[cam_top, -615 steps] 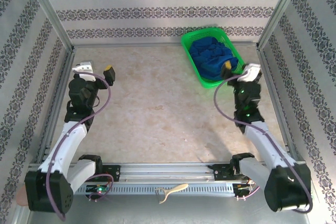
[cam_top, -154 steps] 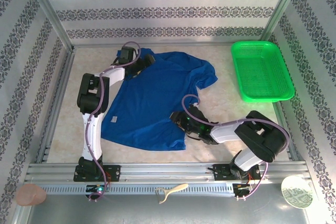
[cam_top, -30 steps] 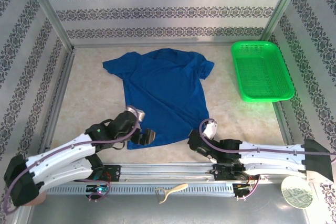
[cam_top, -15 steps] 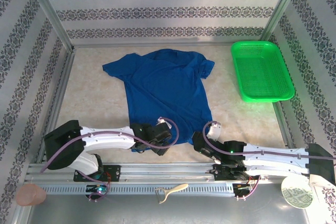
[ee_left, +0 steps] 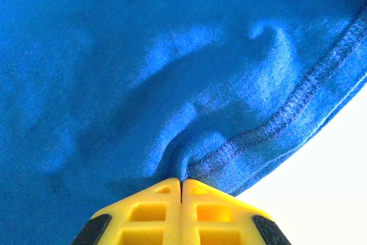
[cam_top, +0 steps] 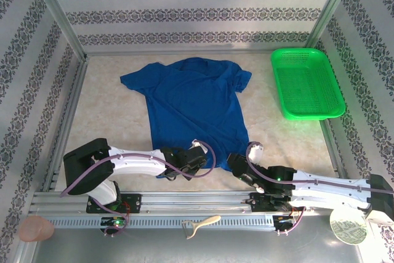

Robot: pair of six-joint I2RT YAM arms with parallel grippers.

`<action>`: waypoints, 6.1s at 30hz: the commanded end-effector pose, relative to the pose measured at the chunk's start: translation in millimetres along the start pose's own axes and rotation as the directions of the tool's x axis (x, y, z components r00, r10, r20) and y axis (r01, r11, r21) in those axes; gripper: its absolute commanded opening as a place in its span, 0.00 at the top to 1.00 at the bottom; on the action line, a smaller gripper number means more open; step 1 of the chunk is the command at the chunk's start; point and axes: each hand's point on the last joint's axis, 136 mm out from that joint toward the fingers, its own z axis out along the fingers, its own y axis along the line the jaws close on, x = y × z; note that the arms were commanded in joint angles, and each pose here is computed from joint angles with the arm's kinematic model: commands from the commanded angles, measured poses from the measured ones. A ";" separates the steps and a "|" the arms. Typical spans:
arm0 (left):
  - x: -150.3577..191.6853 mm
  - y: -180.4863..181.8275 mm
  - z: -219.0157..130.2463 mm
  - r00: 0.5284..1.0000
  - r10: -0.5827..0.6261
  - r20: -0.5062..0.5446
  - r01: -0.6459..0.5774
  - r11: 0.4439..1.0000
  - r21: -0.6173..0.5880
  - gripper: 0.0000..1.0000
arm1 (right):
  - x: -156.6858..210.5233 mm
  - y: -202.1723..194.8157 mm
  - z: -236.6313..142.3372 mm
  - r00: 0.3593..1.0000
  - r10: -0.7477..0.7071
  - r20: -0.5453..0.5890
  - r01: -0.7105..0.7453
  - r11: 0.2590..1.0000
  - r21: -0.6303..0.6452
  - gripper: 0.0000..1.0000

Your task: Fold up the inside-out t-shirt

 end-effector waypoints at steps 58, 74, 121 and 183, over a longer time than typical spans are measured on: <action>36.0 5.3 -79.7 0.997 -0.064 0.031 0.057 0.977 0.203 0.96 | 45.4 25.1 34.8 0.912 -0.339 -0.231 0.380 0.911 0.162 1.00; 26.6 2.4 -83.7 0.998 -0.049 0.038 0.040 0.978 0.205 0.95 | 24.2 10.4 17.3 0.938 -0.294 -0.184 0.320 0.937 0.136 0.79; 28.9 5.6 -86.3 0.997 -0.055 0.048 0.044 0.978 0.203 0.73 | 13.4 -20.0 -0.8 0.923 -0.340 -0.179 0.379 0.883 0.277 1.00; -90.2 -67.1 -54.7 0.898 0.182 0.400 -0.226 0.972 0.065 1.00 | -40.2 -6.0 -45.7 0.996 -0.083 0.016 0.082 0.996 0.016 0.63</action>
